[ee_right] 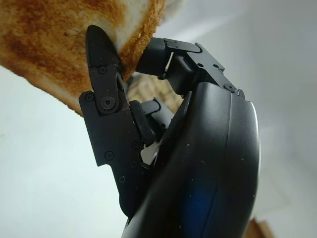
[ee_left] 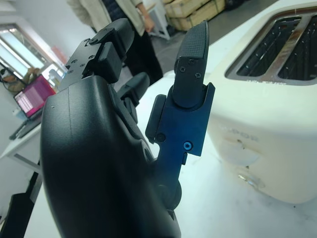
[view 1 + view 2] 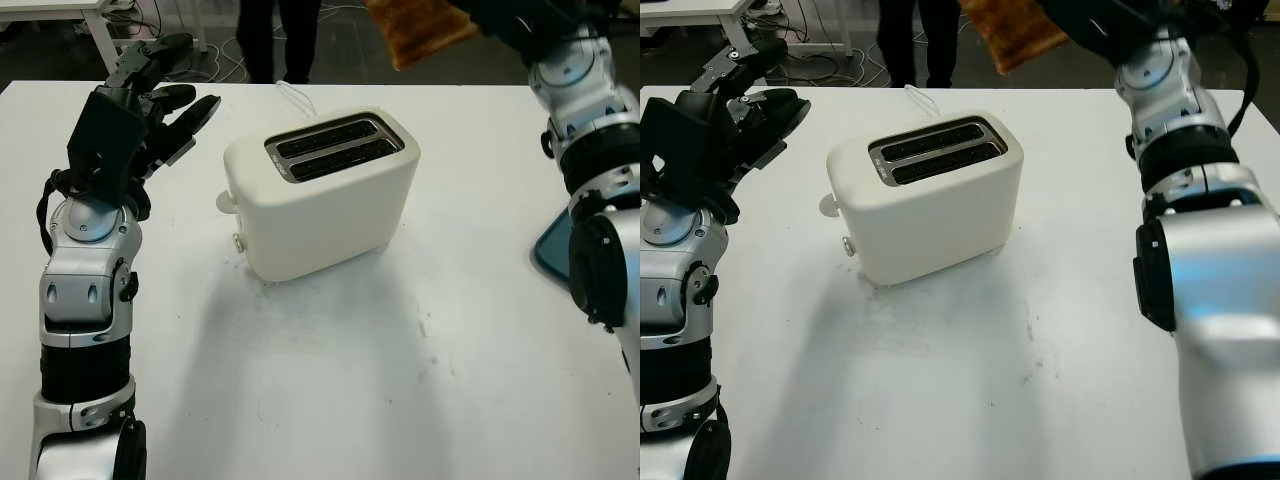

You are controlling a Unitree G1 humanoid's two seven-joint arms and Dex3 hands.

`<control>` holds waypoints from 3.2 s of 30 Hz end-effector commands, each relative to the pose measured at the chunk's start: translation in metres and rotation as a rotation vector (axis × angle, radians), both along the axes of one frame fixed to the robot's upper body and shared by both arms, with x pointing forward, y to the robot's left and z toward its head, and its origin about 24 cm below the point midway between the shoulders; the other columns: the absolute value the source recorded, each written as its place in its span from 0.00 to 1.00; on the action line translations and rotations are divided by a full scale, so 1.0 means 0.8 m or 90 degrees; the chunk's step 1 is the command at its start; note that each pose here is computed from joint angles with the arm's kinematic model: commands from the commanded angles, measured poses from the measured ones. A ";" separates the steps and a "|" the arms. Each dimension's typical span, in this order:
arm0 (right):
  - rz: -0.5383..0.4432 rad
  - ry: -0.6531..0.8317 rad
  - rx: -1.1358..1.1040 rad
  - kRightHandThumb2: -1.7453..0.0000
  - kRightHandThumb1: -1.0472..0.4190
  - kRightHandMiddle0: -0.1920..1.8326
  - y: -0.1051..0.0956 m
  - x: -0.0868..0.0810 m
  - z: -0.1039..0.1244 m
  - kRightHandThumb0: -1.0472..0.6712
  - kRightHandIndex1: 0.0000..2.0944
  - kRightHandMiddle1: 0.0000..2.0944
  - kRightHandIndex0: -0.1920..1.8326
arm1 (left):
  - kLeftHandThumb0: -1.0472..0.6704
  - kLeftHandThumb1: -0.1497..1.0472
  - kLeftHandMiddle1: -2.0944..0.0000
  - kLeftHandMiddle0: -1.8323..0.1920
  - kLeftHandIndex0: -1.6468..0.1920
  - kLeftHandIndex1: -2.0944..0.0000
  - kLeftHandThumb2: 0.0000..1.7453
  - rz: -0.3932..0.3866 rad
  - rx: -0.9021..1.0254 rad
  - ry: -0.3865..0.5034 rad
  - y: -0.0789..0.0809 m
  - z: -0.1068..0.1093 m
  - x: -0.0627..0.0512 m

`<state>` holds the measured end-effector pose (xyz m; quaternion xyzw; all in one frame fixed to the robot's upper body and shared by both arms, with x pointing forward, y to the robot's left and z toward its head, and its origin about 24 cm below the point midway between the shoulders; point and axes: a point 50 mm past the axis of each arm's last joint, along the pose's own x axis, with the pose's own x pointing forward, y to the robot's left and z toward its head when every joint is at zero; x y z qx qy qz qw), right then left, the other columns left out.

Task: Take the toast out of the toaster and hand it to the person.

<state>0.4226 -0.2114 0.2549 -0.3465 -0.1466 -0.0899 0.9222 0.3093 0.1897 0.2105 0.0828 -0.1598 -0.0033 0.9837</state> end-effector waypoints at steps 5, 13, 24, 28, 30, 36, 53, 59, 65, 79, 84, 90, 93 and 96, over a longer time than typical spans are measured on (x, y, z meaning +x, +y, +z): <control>-0.028 0.052 0.081 0.78 0.09 0.37 -0.010 0.000 -0.035 0.46 0.83 0.83 0.51 | 0.33 0.89 0.54 0.89 0.75 0.80 0.06 0.000 0.005 -0.003 -0.001 0.002 0.000; -0.057 0.075 0.060 0.80 0.09 0.32 -0.017 -0.002 -0.053 0.45 0.83 0.82 0.45 | 0.33 0.89 0.54 0.89 0.75 0.80 0.06 0.002 0.003 -0.001 0.000 0.002 -0.001; -0.105 0.094 0.103 0.78 0.09 0.25 -0.022 -0.004 -0.068 0.50 0.83 0.83 0.44 | 0.33 0.89 0.55 0.89 0.75 0.80 0.06 0.001 0.002 -0.002 0.000 0.002 -0.002; -0.110 0.104 0.088 0.78 0.09 0.23 -0.024 -0.005 -0.073 0.53 0.83 0.82 0.40 | 0.33 0.89 0.55 0.89 0.75 0.80 0.06 0.002 0.003 -0.003 0.000 0.002 -0.001; -0.109 0.102 0.101 0.80 0.09 0.25 -0.024 -0.006 -0.078 0.54 0.83 0.83 0.41 | 0.32 0.89 0.55 0.89 0.75 0.80 0.06 0.001 0.001 -0.002 0.000 0.002 -0.001; -0.119 0.120 0.106 0.82 0.09 0.35 -0.023 -0.007 -0.091 0.55 0.83 0.47 0.36 | 0.33 0.89 0.55 0.89 0.75 0.80 0.06 0.000 0.001 -0.001 0.000 0.001 -0.001; -0.099 0.160 0.136 0.79 0.09 0.27 -0.023 -0.009 -0.110 0.51 0.83 0.82 0.42 | 0.33 0.89 0.53 0.90 0.75 0.80 0.06 -0.003 -0.005 -0.001 0.000 0.001 -0.001; -0.109 0.156 0.139 0.81 0.09 0.29 -0.024 -0.010 -0.110 0.51 0.83 0.74 0.39 | 0.33 0.88 0.52 0.90 0.75 0.80 0.07 0.000 0.000 -0.001 -0.001 0.001 -0.001; -0.112 0.154 0.138 0.81 0.09 0.27 -0.022 -0.009 -0.108 0.54 0.83 0.59 0.35 | 0.33 0.89 0.52 0.90 0.75 0.80 0.07 0.000 -0.001 -0.001 0.000 0.001 -0.001; -0.098 0.151 0.140 0.80 0.09 0.28 -0.022 -0.009 -0.107 0.52 0.83 0.79 0.41 | 0.33 0.88 0.52 0.91 0.76 0.79 0.07 -0.003 -0.001 -0.001 0.000 0.002 -0.002; -0.111 0.157 0.127 0.81 0.09 0.29 -0.023 -0.009 -0.109 0.50 0.83 0.78 0.41 | 0.33 0.88 0.52 0.91 0.76 0.79 0.07 -0.002 -0.002 -0.003 0.000 0.002 -0.002; -0.105 0.144 0.133 0.81 0.09 0.28 -0.023 -0.009 -0.106 0.53 0.83 0.68 0.35 | 0.32 0.88 0.51 0.91 0.77 0.78 0.07 -0.002 0.001 -0.002 0.000 0.002 -0.002; -0.092 0.114 0.162 0.82 0.09 0.29 -0.021 -0.010 -0.104 0.55 0.83 0.60 0.35 | 0.34 0.88 0.52 0.91 0.77 0.78 0.08 -0.003 -0.001 -0.002 0.000 0.001 -0.002; -0.059 0.084 0.219 0.82 0.09 0.30 -0.021 -0.011 -0.100 0.56 0.83 0.74 0.43 | 0.34 0.88 0.52 0.91 0.77 0.78 0.08 -0.005 -0.003 -0.002 -0.001 0.001 -0.002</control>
